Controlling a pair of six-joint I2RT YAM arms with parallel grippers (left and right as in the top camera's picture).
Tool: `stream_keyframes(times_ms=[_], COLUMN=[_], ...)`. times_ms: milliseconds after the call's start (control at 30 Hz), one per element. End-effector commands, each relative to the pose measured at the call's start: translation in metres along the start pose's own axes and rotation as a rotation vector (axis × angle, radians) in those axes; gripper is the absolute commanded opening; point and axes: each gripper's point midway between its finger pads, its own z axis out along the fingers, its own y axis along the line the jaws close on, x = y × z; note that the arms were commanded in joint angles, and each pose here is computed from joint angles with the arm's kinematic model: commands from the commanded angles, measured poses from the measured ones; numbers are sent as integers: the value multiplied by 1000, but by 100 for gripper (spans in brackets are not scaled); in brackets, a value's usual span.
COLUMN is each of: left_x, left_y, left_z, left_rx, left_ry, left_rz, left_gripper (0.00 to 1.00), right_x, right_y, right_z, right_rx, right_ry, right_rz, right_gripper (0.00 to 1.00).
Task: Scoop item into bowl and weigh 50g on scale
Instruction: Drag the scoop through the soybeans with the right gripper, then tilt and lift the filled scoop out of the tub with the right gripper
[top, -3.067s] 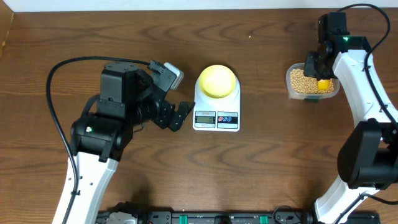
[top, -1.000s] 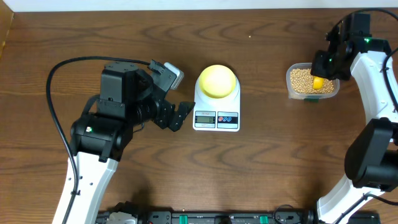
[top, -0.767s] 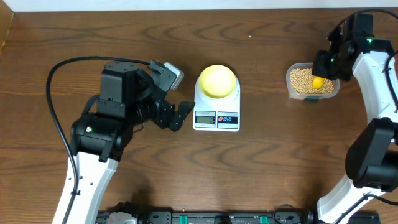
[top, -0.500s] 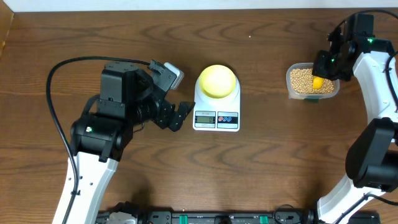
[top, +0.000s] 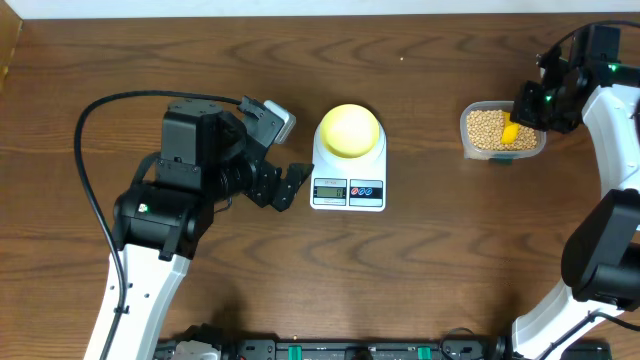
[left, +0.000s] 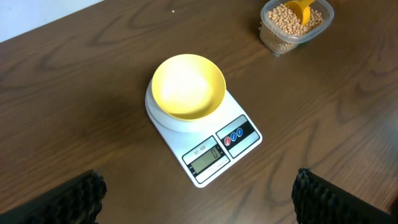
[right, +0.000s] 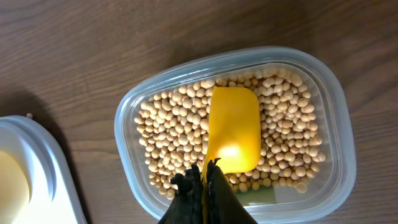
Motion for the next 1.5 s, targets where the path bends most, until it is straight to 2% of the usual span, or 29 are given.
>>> stream_keyframes(times_ms=[0,533,667,1100,1233,1467], left_x=[1,1,1,1,1,1], left_y=[-2,-2,-2,-2,-2,-2], left_z=[0,0,0,0,0,0], left_rx=[16,16,16,16,16,16], left_ry=[-2,-2,-2,-2,-2,-2], left_rz=[-10,-10,-10,-10,-10,-10], left_gripper=[98,98,98,98,98,97], right_x=[4,0,-3,-9,-5,10], right_y=[7,-7,-18,-22,-13,-14], right_z=[4,0,-5,-21,-22,-12], right_rx=[-51,-58,-93,-260,-326,-351], right_ry=[18,7,-5,-47,-48,-8], right_rz=[-17,22,61,3,-40,-12], right_gripper=[1,1,1,1,1,1])
